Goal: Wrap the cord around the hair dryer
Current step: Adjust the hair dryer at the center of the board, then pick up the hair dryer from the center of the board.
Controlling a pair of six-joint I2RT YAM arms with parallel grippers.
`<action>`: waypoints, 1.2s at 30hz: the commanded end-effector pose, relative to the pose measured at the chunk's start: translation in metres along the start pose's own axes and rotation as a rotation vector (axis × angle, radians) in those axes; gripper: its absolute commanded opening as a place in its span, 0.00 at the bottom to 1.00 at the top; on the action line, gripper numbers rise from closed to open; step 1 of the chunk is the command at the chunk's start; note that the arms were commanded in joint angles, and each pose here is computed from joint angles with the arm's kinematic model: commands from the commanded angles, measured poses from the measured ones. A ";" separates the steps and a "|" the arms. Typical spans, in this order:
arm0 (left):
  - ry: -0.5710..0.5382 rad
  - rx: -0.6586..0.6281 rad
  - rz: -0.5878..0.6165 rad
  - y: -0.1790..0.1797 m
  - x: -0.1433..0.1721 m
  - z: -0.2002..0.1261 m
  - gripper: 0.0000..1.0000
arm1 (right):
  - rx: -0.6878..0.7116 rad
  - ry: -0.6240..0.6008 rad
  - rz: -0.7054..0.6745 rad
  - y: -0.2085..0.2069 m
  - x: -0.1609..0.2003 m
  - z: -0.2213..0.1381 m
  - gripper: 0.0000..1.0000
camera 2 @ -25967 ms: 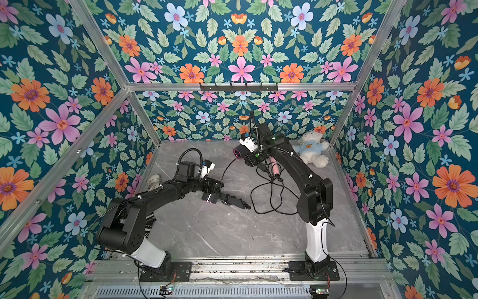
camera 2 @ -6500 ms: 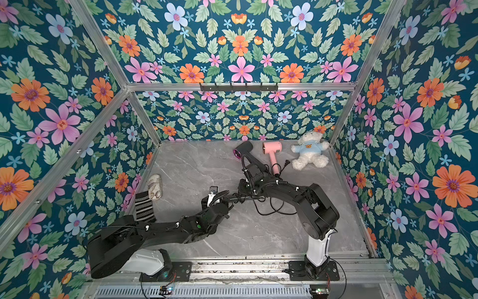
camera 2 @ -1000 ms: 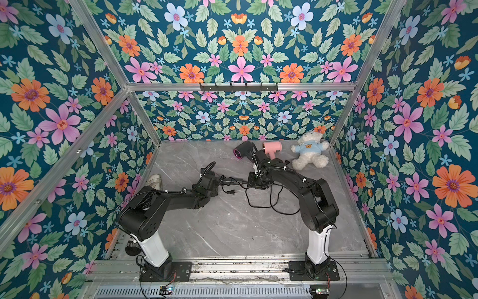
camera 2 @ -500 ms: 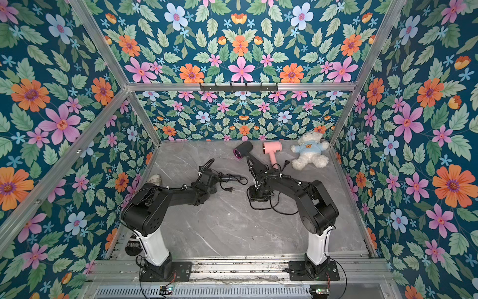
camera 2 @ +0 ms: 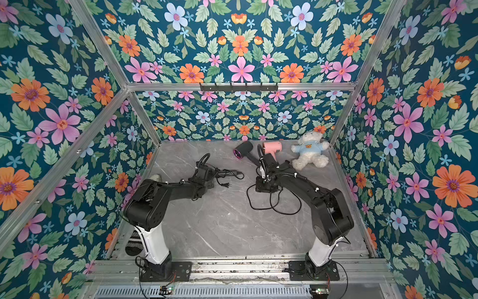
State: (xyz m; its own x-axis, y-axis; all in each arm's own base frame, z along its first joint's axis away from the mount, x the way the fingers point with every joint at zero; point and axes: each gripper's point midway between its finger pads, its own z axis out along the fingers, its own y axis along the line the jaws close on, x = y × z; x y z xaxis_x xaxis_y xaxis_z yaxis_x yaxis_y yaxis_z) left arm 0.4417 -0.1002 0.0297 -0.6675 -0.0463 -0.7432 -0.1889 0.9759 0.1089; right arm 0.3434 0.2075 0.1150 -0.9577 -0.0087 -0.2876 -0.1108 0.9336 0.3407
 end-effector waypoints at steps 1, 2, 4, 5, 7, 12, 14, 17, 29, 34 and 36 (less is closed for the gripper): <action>0.080 0.043 0.053 -0.006 0.014 0.007 0.88 | 0.024 -0.013 -0.126 -0.013 -0.011 -0.014 0.48; 0.087 0.045 0.054 -0.007 0.013 0.008 0.88 | 0.036 -0.048 -0.178 -0.015 -0.022 -0.017 0.51; 0.096 0.055 0.056 -0.009 0.012 0.008 0.92 | 0.068 -0.105 -0.283 -0.016 -0.043 -0.021 0.56; 0.096 0.073 0.050 -0.011 0.010 0.005 0.94 | 0.072 -0.125 -0.336 -0.013 -0.053 -0.019 0.59; 0.091 0.119 0.040 -0.017 0.007 -0.002 0.99 | 0.063 -0.160 -0.396 -0.011 -0.074 -0.013 0.62; 0.067 0.184 0.080 -0.021 -0.003 -0.024 0.99 | 0.037 -0.192 -0.485 -0.010 -0.121 0.008 0.63; 0.050 0.192 0.097 -0.021 -0.009 -0.034 0.99 | 0.042 -0.187 -0.501 -0.013 -0.135 0.018 0.62; 0.027 0.209 0.108 -0.018 -0.020 -0.052 0.99 | 0.027 -0.165 -0.524 -0.016 -0.148 0.038 0.63; 0.028 0.237 0.087 0.011 -0.027 -0.123 0.99 | 0.052 -0.041 -0.508 -0.046 -0.165 0.091 0.63; 0.025 0.219 0.084 0.024 -0.024 -0.136 0.99 | 0.022 0.018 -0.515 -0.047 -0.156 0.105 0.63; 0.016 0.220 0.081 0.026 -0.025 -0.141 0.99 | -0.015 0.043 -0.514 -0.044 -0.150 0.109 0.62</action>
State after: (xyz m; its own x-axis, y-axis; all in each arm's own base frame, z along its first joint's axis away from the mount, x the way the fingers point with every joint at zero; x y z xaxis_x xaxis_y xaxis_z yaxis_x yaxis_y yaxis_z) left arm 0.3592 -0.1098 0.1436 -0.6750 0.0333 -0.7371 0.0426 0.9991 0.0062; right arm 0.5360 0.2029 0.0507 -0.7876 -0.4455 -0.4257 -0.5396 0.8323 0.1273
